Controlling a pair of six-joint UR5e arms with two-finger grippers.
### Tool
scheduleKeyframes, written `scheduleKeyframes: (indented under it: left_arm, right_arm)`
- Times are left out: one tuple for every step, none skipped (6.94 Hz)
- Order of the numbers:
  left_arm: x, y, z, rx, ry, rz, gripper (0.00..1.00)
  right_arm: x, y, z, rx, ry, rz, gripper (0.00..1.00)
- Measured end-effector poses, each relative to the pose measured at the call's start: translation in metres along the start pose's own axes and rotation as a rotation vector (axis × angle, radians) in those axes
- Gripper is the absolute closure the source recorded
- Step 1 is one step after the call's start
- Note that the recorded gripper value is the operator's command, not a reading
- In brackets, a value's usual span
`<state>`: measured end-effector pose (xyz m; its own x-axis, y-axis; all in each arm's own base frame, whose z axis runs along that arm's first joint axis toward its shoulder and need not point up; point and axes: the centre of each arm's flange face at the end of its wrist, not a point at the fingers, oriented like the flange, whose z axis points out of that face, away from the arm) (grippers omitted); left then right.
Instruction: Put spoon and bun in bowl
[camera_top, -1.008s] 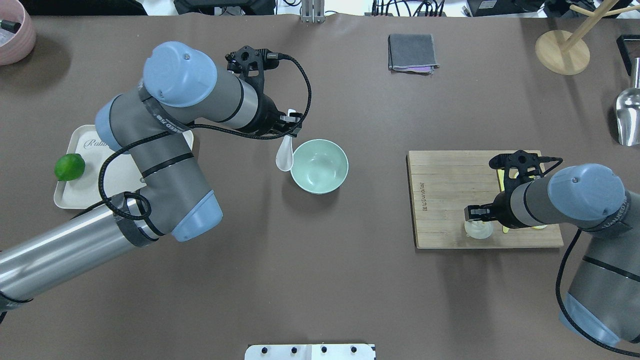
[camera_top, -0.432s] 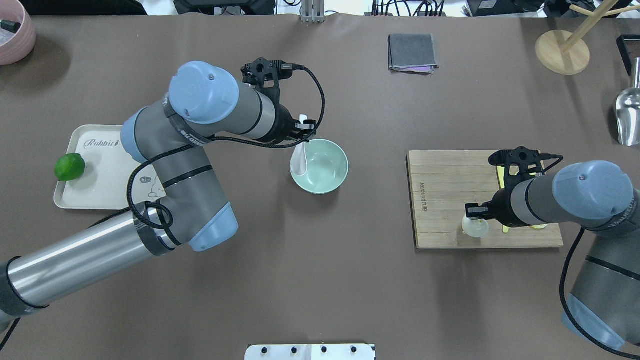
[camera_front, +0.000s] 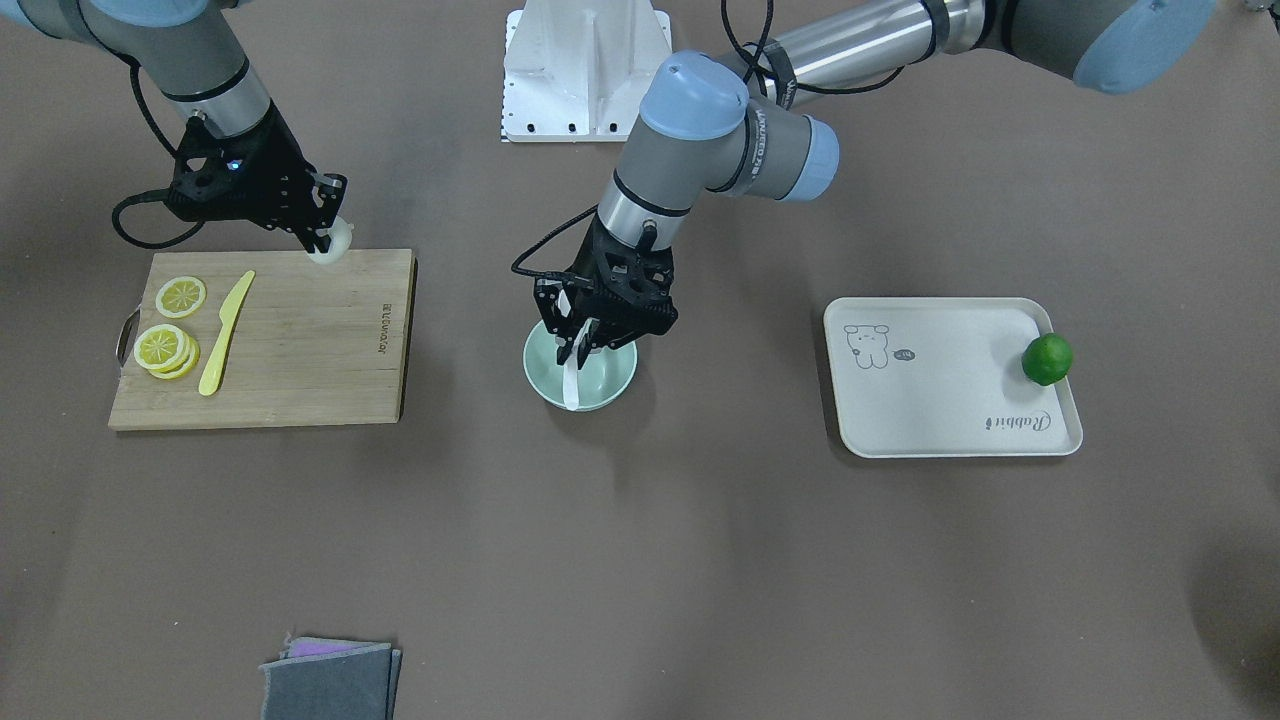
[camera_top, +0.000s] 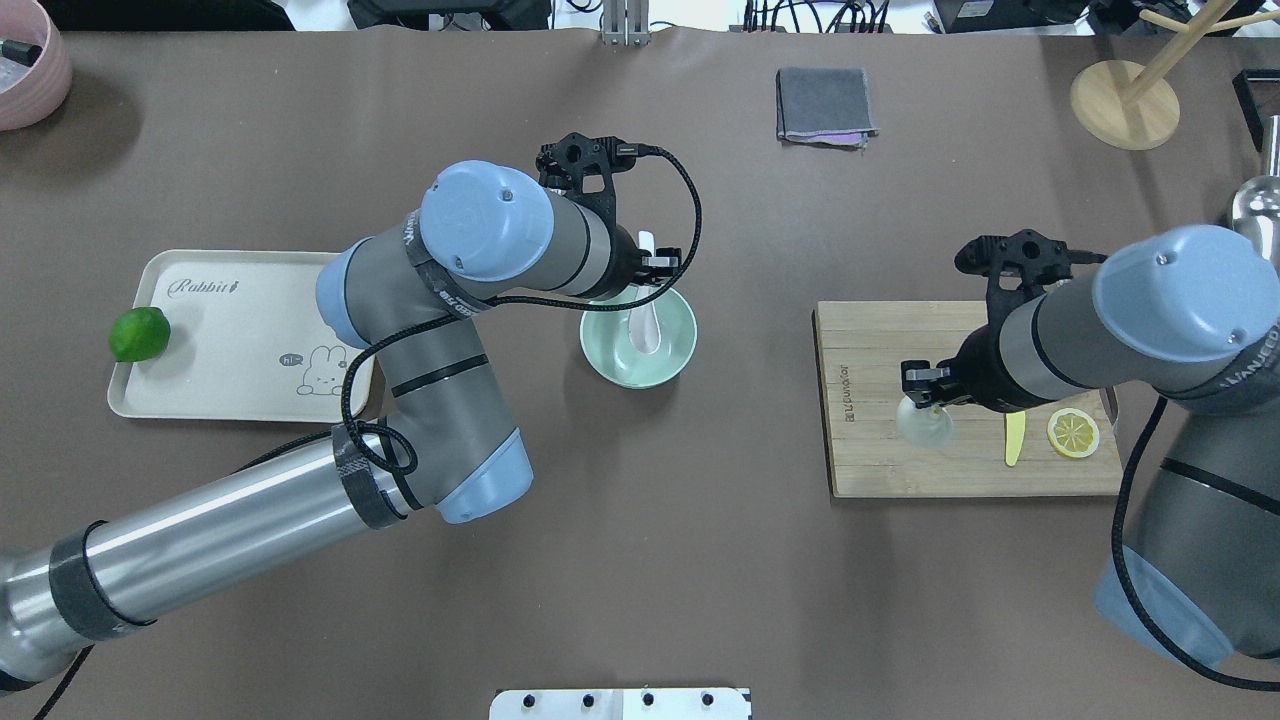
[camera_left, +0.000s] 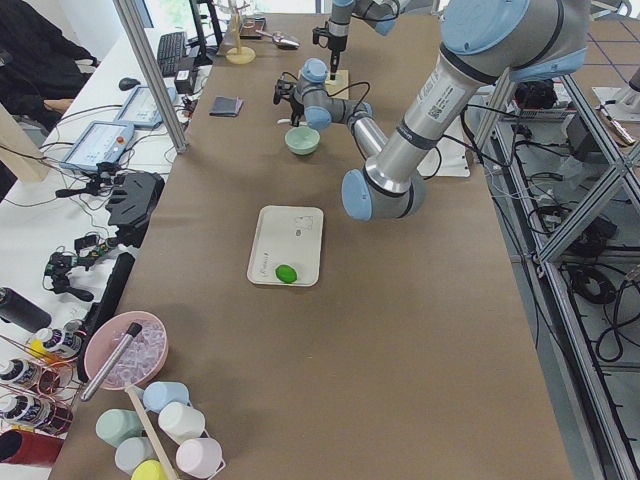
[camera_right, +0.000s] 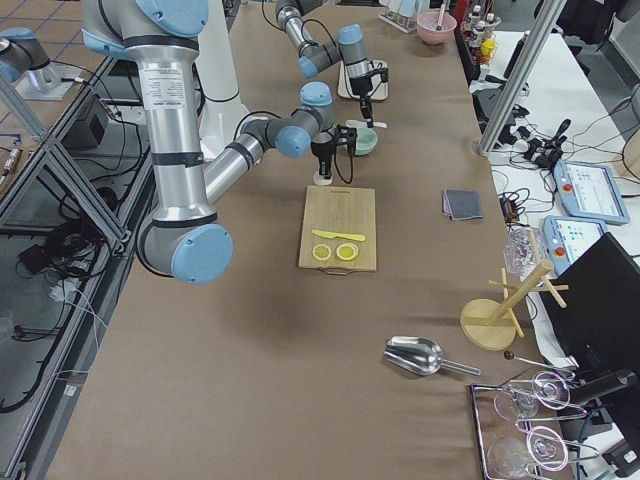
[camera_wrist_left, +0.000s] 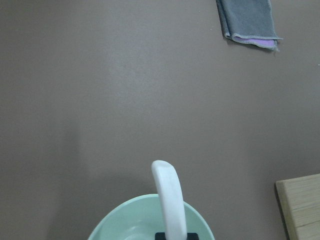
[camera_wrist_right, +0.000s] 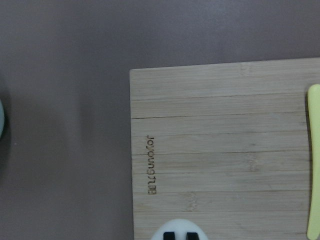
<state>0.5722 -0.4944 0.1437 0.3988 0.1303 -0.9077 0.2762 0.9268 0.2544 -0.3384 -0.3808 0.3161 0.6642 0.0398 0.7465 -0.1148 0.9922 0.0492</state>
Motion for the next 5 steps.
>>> scheduleKeyframes:
  left_arm:
    - [0.001, -0.001, 0.009, 0.022, -0.003, 0.001, 1.0]
    - [0.004, -0.004, 0.013, 0.034, -0.002, 0.004, 1.0]
    - [0.007, -0.007, 0.014, 0.042, -0.001, 0.012, 1.0]
    - [0.006, -0.011, 0.014, 0.048, -0.003, 0.022, 0.04]
    - [0.0, -0.015, 0.014, 0.055, -0.012, 0.024, 0.02]
  right_arm:
    - [-0.013, -0.004, -0.007, -0.003, 0.004, 0.005, 1.0]
    - [-0.018, -0.006, -0.009, -0.004, 0.006, 0.006, 1.0]
    - [-0.019, -0.006, -0.009, -0.004, 0.007, 0.006, 1.0]
    - [-0.02, -0.007, -0.009, -0.004, 0.007, 0.007, 1.0]
    - [-0.02, -0.007, -0.01, -0.004, 0.006, 0.006, 1.0]
